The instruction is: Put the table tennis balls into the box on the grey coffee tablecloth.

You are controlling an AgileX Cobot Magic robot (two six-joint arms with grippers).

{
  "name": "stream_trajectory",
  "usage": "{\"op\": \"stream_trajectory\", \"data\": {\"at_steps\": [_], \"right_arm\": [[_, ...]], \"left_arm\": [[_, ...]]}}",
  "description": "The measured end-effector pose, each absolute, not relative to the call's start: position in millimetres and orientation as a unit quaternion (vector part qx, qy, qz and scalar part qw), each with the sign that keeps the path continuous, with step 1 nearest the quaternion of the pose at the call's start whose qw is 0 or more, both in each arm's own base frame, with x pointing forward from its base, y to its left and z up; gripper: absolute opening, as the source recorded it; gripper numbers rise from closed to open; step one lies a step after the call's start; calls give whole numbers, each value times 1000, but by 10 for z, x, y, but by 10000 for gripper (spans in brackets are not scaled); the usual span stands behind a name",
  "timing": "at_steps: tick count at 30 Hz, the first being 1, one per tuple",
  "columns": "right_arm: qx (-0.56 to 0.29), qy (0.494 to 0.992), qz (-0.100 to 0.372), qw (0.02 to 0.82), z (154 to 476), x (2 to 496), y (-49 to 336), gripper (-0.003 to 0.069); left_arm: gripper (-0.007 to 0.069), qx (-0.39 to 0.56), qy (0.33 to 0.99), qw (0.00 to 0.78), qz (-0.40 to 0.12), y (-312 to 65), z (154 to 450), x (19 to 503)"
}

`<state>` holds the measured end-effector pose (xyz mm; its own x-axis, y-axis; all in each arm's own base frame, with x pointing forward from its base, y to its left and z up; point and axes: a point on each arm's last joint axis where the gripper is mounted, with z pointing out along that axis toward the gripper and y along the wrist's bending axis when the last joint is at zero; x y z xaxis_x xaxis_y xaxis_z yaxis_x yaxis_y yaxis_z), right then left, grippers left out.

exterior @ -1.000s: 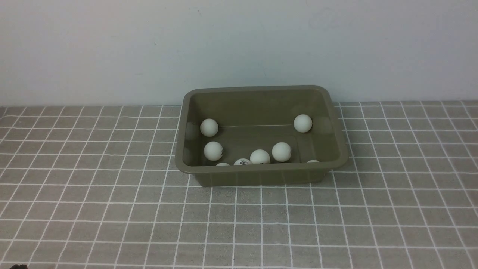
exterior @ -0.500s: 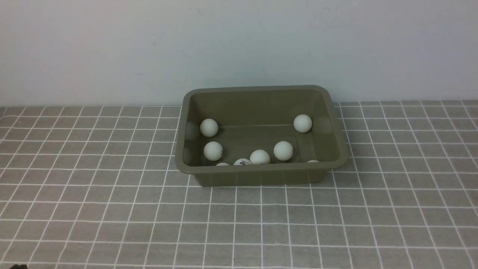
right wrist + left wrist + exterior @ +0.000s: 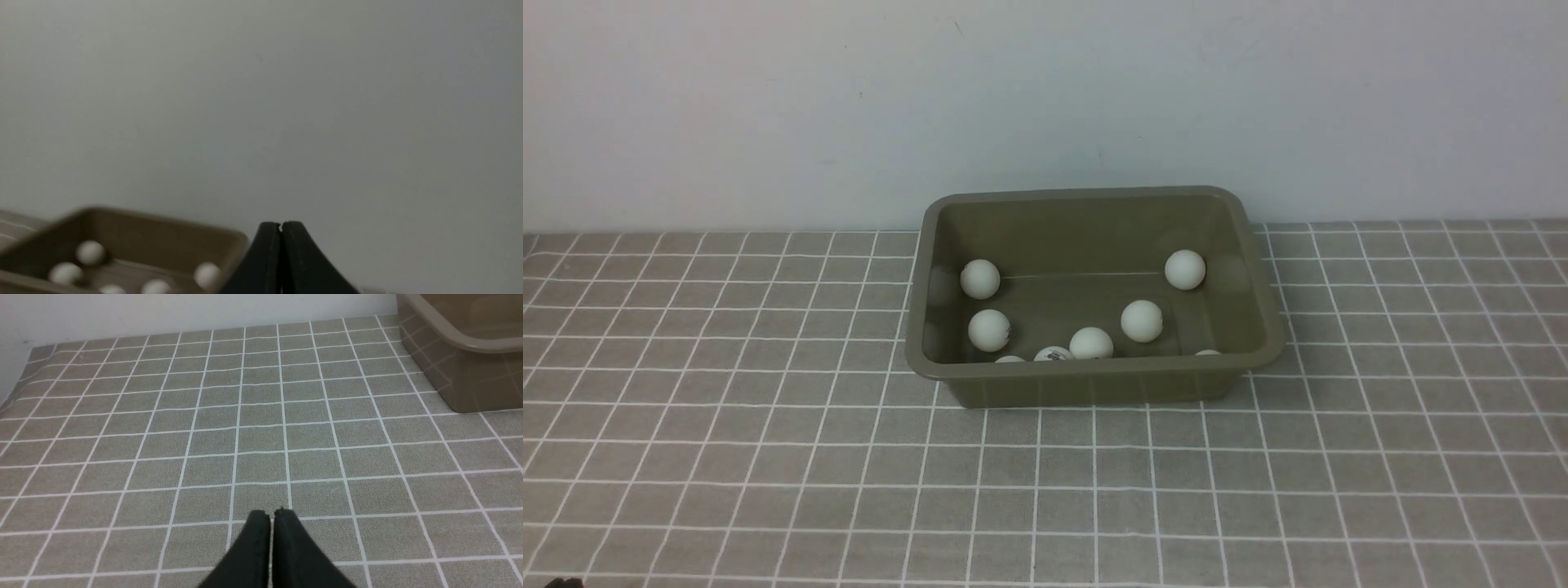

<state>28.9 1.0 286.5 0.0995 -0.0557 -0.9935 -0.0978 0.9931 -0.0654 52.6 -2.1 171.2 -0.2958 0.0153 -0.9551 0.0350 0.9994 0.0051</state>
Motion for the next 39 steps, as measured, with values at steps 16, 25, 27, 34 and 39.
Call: {"op": "stream_trajectory", "data": {"at_steps": [16,25,27,34,39], "right_arm": [[23,777,-26,629,1811,541,-49,-15],[23,777,-26,629,1811,541,-49,-15],[23,777,-25,629,1811,541,-49,-15],[23,777,-25,629,1811,541,-49,-15],[23,777,-25,629,1811,541,-49,-15]], "left_arm": [[-5,16,806,592,-8,-21,1711,525],[-5,16,806,591,-8,-21,1710,525],[-5,16,806,591,-8,-21,1710,525],[-5,16,806,591,-8,-21,1709,524],[-5,16,806,591,-8,-21,1709,524]]}}
